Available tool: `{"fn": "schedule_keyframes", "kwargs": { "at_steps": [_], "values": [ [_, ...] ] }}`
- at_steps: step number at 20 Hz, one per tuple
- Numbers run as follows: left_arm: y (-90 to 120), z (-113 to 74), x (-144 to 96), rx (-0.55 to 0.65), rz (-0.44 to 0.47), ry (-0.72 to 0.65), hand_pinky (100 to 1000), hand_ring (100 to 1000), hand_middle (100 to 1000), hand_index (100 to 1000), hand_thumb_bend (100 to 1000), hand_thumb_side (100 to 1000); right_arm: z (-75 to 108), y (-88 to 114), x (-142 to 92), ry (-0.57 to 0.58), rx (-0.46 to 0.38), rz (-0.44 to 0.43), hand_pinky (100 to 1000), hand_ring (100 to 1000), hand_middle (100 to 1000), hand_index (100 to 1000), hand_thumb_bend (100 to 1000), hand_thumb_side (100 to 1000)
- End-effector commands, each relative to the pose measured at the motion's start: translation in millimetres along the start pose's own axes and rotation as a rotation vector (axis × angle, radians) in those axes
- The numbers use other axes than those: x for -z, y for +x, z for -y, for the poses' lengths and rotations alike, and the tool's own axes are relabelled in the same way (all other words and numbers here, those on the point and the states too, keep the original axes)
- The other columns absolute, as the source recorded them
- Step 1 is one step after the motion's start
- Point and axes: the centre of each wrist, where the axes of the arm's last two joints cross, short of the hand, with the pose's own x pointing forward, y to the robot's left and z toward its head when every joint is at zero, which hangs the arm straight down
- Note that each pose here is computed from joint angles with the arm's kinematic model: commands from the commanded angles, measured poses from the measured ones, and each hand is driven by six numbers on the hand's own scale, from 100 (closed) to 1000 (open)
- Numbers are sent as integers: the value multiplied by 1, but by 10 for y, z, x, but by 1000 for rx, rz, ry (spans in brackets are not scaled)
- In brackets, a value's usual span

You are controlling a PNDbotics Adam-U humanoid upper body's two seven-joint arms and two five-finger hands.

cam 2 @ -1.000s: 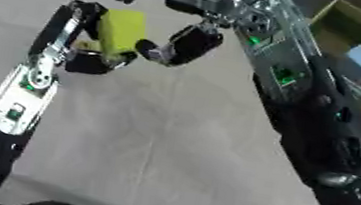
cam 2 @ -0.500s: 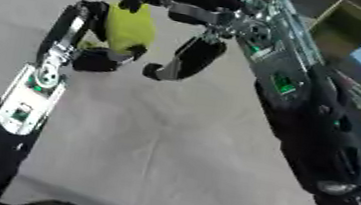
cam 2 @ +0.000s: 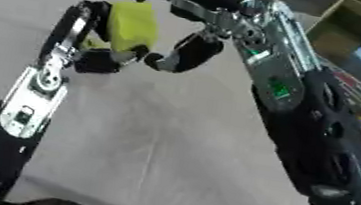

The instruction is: Pick up the objects with one hand, pass them to the other hand, and then place them into the box on the other side of the table.

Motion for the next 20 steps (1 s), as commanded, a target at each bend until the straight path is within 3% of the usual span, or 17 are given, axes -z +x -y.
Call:
{"fn": "schedule_keyframes", "kwargs": {
  "at_steps": [1, 20],
  "values": [
    [106, -27, 29, 17, 47, 15, 482, 423, 280, 440, 100, 244, 117, 46, -5, -44, -25, -9, 1000, 1000, 805, 935, 413, 195],
    [174, -8, 58, 60, 112, 9, 483, 425, 282, 441, 100, 209, 16, 45, 145, 12, -12, -16, 1000, 1000, 804, 929, 332, 212]
  ]
}}
